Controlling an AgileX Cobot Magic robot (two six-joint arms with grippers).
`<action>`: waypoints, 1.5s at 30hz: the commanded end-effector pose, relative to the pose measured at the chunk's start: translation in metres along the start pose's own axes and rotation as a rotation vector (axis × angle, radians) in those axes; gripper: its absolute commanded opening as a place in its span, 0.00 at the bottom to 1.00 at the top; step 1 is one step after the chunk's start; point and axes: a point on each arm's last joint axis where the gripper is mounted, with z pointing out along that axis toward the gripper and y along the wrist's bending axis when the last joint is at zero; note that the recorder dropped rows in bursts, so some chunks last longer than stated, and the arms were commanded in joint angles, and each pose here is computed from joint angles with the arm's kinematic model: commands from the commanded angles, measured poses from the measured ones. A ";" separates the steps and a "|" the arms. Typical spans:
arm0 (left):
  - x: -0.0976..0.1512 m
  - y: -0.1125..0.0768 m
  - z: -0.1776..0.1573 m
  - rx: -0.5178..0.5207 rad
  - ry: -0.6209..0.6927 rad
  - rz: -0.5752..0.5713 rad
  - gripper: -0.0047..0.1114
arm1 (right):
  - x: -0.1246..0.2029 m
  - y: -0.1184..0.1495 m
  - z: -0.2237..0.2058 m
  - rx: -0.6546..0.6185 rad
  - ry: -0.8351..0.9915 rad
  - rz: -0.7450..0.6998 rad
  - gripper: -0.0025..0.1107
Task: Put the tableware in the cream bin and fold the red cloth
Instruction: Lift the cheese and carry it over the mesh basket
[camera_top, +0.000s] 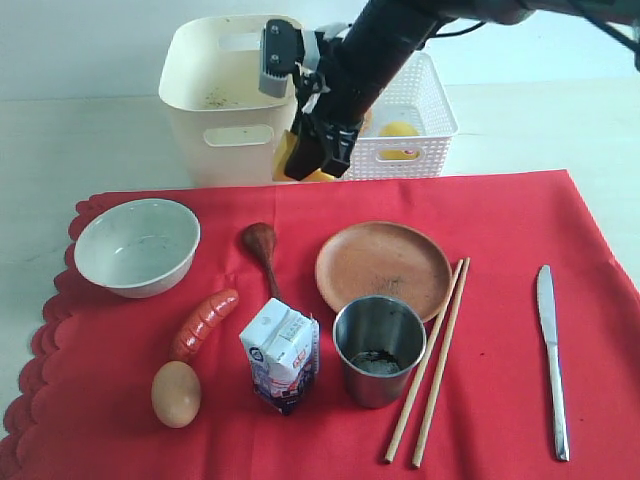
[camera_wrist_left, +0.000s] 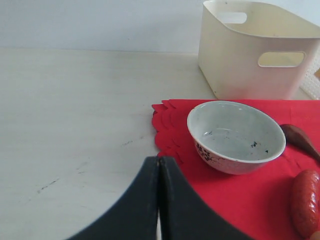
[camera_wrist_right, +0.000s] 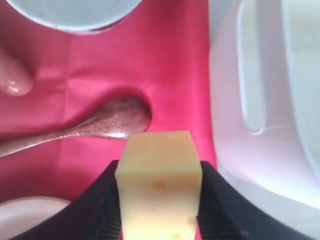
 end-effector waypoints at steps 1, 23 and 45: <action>0.000 0.000 0.000 0.002 -0.012 -0.011 0.04 | -0.017 0.004 -0.036 0.064 -0.021 0.013 0.03; 0.000 0.000 0.000 0.002 -0.012 -0.011 0.04 | -0.018 0.003 -0.100 0.387 0.110 0.475 0.03; 0.000 0.000 0.000 0.002 -0.012 -0.011 0.04 | 0.057 -0.053 -0.103 0.610 -0.039 1.027 0.03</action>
